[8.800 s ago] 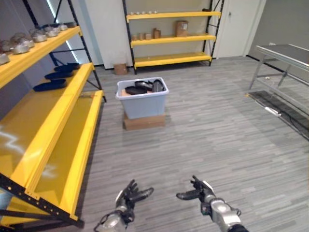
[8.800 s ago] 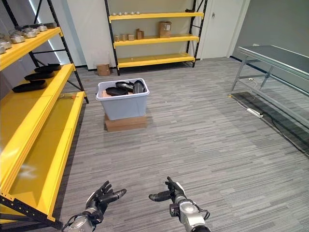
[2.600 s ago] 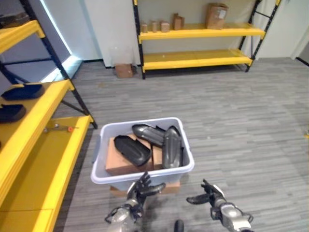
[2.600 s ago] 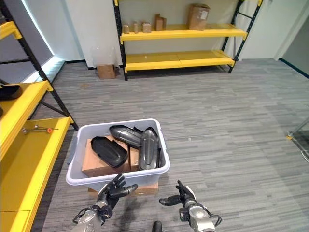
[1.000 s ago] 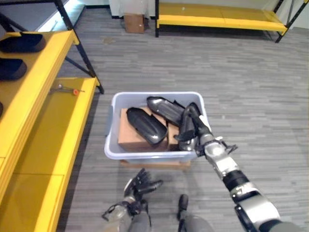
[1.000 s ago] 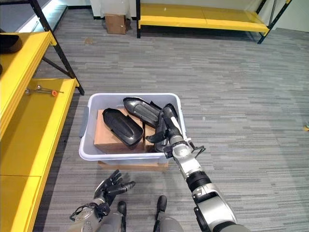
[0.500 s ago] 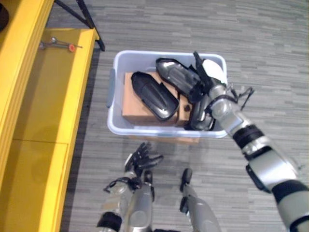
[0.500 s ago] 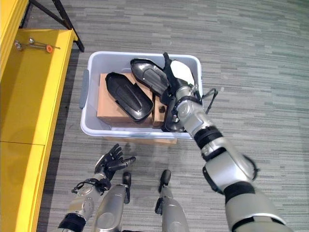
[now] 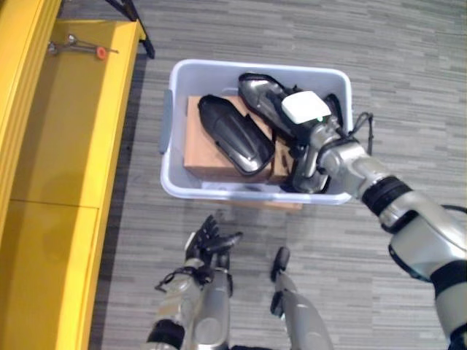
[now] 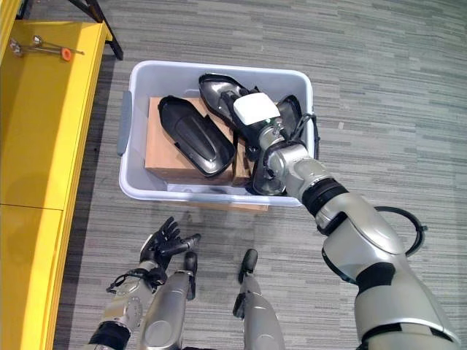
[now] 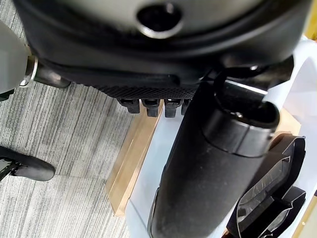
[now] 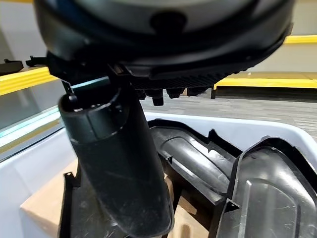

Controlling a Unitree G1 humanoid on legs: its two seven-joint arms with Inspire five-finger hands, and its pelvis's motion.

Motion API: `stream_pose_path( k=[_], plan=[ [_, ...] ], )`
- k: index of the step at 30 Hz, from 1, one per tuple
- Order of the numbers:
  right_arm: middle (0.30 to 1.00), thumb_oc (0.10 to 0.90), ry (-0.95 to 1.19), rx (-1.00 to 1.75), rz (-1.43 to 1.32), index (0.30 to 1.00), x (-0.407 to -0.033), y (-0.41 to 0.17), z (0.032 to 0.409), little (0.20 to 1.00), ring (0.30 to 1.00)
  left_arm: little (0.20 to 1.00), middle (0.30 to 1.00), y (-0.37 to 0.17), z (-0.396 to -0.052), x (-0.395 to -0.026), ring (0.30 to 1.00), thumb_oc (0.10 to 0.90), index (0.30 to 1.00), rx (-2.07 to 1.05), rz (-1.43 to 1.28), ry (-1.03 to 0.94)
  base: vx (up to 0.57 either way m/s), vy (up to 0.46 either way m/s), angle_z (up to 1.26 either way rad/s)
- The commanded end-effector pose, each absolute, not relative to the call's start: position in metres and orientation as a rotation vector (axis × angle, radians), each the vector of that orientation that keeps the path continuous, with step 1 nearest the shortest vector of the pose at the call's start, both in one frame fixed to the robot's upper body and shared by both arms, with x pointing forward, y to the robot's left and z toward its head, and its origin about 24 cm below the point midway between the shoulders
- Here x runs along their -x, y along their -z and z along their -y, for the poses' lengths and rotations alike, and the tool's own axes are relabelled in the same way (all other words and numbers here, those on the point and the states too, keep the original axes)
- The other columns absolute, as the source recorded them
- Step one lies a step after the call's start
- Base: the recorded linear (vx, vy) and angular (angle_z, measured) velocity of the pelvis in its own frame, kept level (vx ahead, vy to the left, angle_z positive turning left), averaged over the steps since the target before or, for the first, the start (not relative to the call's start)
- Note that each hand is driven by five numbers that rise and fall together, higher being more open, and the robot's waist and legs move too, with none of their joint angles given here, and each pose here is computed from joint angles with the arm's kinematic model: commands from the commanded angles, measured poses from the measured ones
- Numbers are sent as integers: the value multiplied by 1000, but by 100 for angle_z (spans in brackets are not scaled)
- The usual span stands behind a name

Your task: Move parts from the plastic box to the shelf.

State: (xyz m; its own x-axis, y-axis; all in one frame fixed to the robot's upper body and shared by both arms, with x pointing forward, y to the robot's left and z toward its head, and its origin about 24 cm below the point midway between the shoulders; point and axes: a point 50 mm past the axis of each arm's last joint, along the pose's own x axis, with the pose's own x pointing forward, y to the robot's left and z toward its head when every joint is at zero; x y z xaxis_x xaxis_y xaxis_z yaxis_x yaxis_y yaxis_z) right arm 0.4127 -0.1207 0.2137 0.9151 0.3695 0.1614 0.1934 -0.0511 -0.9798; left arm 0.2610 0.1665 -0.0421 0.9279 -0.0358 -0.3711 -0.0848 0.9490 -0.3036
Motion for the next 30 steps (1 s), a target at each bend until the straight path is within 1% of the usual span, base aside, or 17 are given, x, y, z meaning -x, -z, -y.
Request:
stream_pose_path(
  k=[1,8,20,30],
  plan=[
    [1000,900,-68,1656,681,1000,-405,-281,101,1000,1000,1000,1000,22,-160,-261,1000,900,1000,374,-244,-5,0,0,0],
    [1000,900,-121,1669,656,1000,-406,-266,97,1000,1000,1000,1000,23,-160,-260,1000,900,1000,380,-248,-13,0,0,0],
    [1000,900,-117,1668,715,1000,-404,-275,81,1000,1000,1000,1000,23,-162,-259,1000,900,1000,387,-245,-19,-1,3,1],
    [1000,900,-151,1692,731,1000,-403,-268,72,1000,1000,1000,1000,23,-165,-258,1000,900,1000,385,-245,-33,1,18,0]
  ],
)
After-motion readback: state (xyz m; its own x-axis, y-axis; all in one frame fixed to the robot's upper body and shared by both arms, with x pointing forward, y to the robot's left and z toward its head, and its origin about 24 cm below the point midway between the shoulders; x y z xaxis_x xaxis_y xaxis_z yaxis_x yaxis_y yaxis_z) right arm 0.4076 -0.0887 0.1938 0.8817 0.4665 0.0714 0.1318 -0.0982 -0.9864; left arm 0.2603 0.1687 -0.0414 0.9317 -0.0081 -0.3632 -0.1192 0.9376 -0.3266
